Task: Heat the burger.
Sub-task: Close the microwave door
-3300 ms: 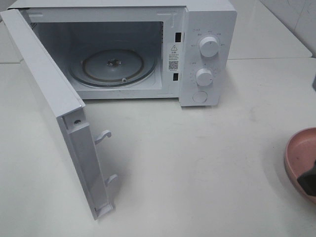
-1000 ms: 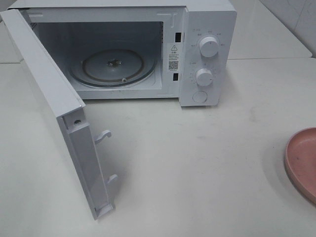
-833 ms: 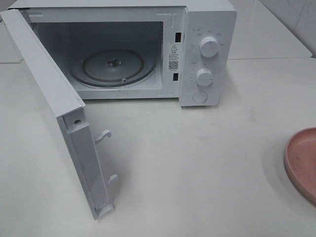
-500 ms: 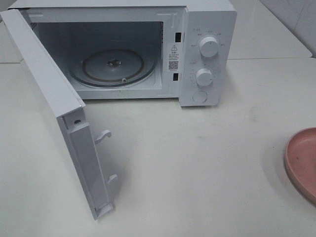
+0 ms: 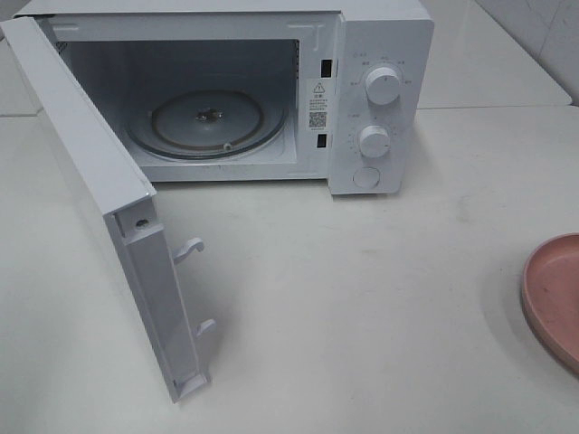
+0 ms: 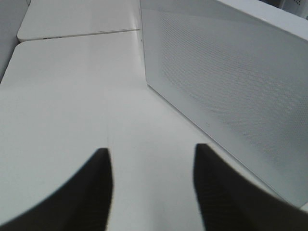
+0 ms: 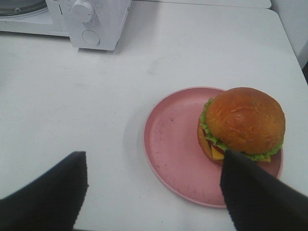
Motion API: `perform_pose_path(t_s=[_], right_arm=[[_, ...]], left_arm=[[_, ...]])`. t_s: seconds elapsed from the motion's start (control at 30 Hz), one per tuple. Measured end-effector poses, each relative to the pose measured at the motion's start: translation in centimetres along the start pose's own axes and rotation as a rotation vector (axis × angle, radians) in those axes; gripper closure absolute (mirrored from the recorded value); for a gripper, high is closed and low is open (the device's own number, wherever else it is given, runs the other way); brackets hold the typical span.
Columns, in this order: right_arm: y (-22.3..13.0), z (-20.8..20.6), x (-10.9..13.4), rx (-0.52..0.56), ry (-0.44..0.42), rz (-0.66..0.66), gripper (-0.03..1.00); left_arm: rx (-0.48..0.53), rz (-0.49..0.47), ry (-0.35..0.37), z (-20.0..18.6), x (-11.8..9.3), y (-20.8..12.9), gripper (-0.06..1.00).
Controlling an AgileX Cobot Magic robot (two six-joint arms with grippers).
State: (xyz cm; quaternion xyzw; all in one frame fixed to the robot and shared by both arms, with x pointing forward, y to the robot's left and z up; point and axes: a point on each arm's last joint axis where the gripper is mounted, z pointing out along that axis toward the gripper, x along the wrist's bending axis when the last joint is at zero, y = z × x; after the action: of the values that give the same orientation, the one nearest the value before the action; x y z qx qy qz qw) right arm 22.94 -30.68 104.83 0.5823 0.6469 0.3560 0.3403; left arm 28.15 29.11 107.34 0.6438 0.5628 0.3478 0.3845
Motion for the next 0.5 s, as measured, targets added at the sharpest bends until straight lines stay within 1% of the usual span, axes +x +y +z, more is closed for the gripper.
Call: perform_pose_path(t_s=[0.03,0.07,0.1,0.13,0.17,0.23,0.27,0.33,0.37,0.4,0.43,0.5], right_arm=[[0.0,0.0,0.0,-0.001,0.0,0.0,0.21],[0.0,0.0,0.0,-0.001,0.0,0.0,0.21],[0.0,0.0,0.0,-0.001,0.0,0.0,0.21],[0.0,0.0,0.0,-0.001,0.0,0.0,0.21],[0.0,0.0,0.0,-0.001,0.0,0.0,0.21],[0.0,0.0,0.0,-0.001,0.0,0.0,0.21],[0.0,0.0,0.0,-0.001,0.0,0.0,0.21],[0.0,0.0,0.0,-0.001,0.0,0.001,0.21],[0.0,0.0,0.0,-0.001,0.0,0.001,0.21],[0.0,0.0,0.0,-0.001,0.0,0.001,0.21],[0.0,0.0,0.0,-0.001,0.0,0.001,0.21],[0.0,0.0,0.0,-0.001,0.0,0.001,0.21]], left_arm=[[0.004,-0.006,0.004,0.8,0.2,0.5,0.7],[0.002,-0.008,0.007,1.2,0.3,0.8,0.78],[0.002,-0.008,0.007,1.2,0.3,0.8,0.78],[-0.006,-0.013,0.014,2.0,0.5,1.3,0.9],[-0.006,-0.013,0.014,2.0,0.5,1.3,0.9],[-0.02,-0.023,0.024,3.5,0.8,1.8,0.94],[-0.02,-0.023,0.024,3.5,0.8,1.8,0.94],[-0.036,-0.026,0.04,5.2,1.1,1.7,0.94],[-0.036,-0.026,0.04,5.2,1.1,1.7,0.94],[-0.064,-0.009,0.058,6.4,1.4,1.6,0.94],[-0.064,-0.009,0.058,6.4,1.4,1.6,0.94],[-0.104,0.029,0.09,8.2,1.8,1.0,0.94]])
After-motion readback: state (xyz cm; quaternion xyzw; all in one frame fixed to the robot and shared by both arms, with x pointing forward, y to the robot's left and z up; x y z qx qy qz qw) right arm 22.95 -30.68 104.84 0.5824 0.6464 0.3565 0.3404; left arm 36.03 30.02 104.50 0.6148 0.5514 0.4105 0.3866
